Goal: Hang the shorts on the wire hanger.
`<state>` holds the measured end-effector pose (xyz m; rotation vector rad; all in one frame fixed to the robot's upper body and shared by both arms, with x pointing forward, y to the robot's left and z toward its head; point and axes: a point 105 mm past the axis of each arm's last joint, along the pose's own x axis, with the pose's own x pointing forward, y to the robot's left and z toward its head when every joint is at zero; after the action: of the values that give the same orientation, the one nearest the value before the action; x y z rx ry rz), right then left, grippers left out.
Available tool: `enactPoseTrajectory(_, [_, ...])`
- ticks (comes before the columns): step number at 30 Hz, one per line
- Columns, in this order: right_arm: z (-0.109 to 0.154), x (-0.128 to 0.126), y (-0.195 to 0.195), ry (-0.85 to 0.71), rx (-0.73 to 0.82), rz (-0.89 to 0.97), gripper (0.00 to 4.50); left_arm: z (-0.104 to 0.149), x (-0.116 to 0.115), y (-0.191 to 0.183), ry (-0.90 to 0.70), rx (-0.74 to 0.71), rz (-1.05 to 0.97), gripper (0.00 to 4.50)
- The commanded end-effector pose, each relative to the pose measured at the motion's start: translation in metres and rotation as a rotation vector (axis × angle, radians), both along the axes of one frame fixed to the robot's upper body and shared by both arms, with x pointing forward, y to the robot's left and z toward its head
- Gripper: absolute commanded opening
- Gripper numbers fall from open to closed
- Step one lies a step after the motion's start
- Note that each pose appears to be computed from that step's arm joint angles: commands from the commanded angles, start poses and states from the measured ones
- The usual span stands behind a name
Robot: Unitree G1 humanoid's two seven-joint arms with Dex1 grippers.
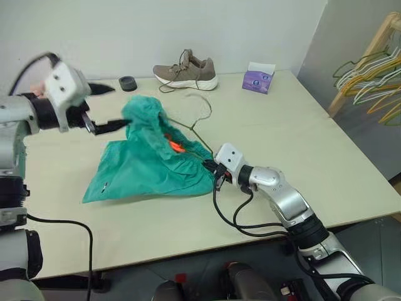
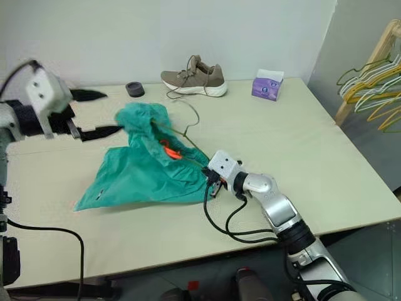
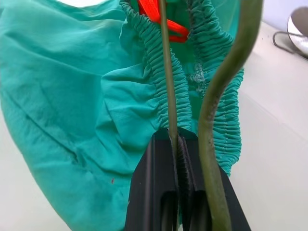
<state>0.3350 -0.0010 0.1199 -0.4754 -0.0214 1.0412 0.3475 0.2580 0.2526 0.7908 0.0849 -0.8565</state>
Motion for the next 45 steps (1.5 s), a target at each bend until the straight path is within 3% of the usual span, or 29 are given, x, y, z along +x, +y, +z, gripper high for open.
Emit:
enactPoseTrajectory(1, [0.019, -0.007, 0.009, -0.135, -0.019, 0.076, 0.00, -0.005, 0.003, -0.005, -0.021, 0.108, -0.059, 4.46])
enactPoseTrajectory(14, [0.023, -0.013, 0.009, -0.282, -0.117, 0.139, 0.00, -0.050, -0.002, -0.040, 0.124, 0.154, -0.255, 4.46])
enactPoseTrajectory(17, [0.023, -0.012, 0.007, -0.288, -0.129, 0.138, 0.00, -0.052, -0.005, -0.043, 0.152, 0.145, -0.267, 3.91])
enactPoseTrajectory(29, [0.022, -0.016, 0.004, -0.324, -0.193, 0.174, 0.00, -0.061, -0.010, -0.046, 0.195, 0.139, -0.253, 0.40])
enactPoseTrajectory(31, [0.020, -0.016, 0.001, -0.336, -0.213, 0.178, 0.00, -0.060, -0.009, -0.044, 0.192, 0.136, -0.231, 0.15])
enactPoseTrajectory(36, [0.024, -0.011, -0.031, -0.367, -0.264, 0.129, 1.45, -0.059, -0.006, -0.037, 0.186, 0.130, -0.186, 0.00])
enactPoseTrajectory(41, [0.021, -0.010, -0.073, -0.348, -0.340, 0.063, 3.30, -0.060, -0.006, -0.034, 0.184, 0.110, -0.151, 0.00])
enactPoseTrajectory(44, [0.012, -0.008, -0.109, -0.218, -0.312, -0.081, 4.38, -0.060, -0.002, -0.029, 0.167, 0.093, -0.106, 0.00])
enactPoseTrajectory(45, [0.007, -0.010, -0.116, -0.150, -0.267, -0.125, 4.45, -0.058, 0.000, -0.028, 0.159, 0.071, -0.087, 0.00])
